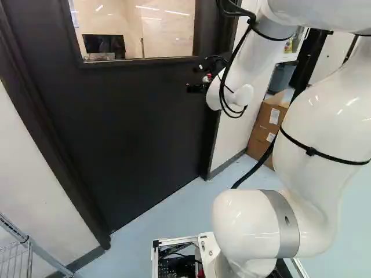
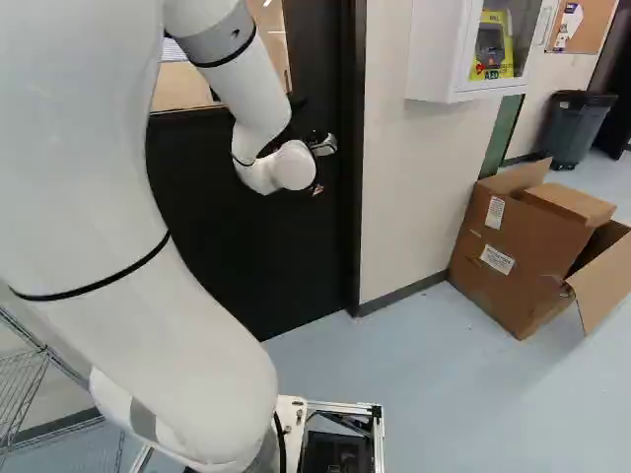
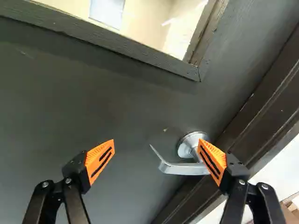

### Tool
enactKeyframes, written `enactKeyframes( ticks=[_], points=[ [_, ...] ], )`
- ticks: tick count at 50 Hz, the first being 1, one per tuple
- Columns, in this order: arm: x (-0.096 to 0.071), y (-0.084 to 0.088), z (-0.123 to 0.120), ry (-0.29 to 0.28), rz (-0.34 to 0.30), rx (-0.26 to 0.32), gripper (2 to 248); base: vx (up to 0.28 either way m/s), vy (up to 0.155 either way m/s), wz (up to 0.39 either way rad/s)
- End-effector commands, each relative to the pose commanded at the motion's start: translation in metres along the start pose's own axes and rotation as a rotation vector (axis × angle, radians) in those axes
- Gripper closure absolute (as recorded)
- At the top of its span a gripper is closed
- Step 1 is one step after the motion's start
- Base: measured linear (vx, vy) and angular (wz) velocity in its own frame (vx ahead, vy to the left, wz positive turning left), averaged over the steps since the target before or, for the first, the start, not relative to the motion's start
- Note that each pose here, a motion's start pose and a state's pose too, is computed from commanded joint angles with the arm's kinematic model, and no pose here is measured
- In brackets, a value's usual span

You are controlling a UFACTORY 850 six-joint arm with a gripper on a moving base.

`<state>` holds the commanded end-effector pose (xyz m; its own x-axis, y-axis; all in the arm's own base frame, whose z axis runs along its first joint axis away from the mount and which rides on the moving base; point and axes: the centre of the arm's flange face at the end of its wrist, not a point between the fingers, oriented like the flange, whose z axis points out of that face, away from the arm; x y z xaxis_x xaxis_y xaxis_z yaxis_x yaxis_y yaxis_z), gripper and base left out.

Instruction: Open the door and move inside

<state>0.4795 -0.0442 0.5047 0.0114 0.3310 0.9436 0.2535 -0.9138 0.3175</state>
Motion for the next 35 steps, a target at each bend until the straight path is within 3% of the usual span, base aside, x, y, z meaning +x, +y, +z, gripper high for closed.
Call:
enactKeyframes(
  ticks=[20, 35],
  points=[
    [-0.001, 0.003, 0.01, 0.0, 0.0, 0.002, 3, 0.0, 0.0, 0.0],
    [-0.014, 0.0, 0.016, -0.023, 0.011, 0.012, 3, 0.0, 0.0, 0.0]
  ],
)
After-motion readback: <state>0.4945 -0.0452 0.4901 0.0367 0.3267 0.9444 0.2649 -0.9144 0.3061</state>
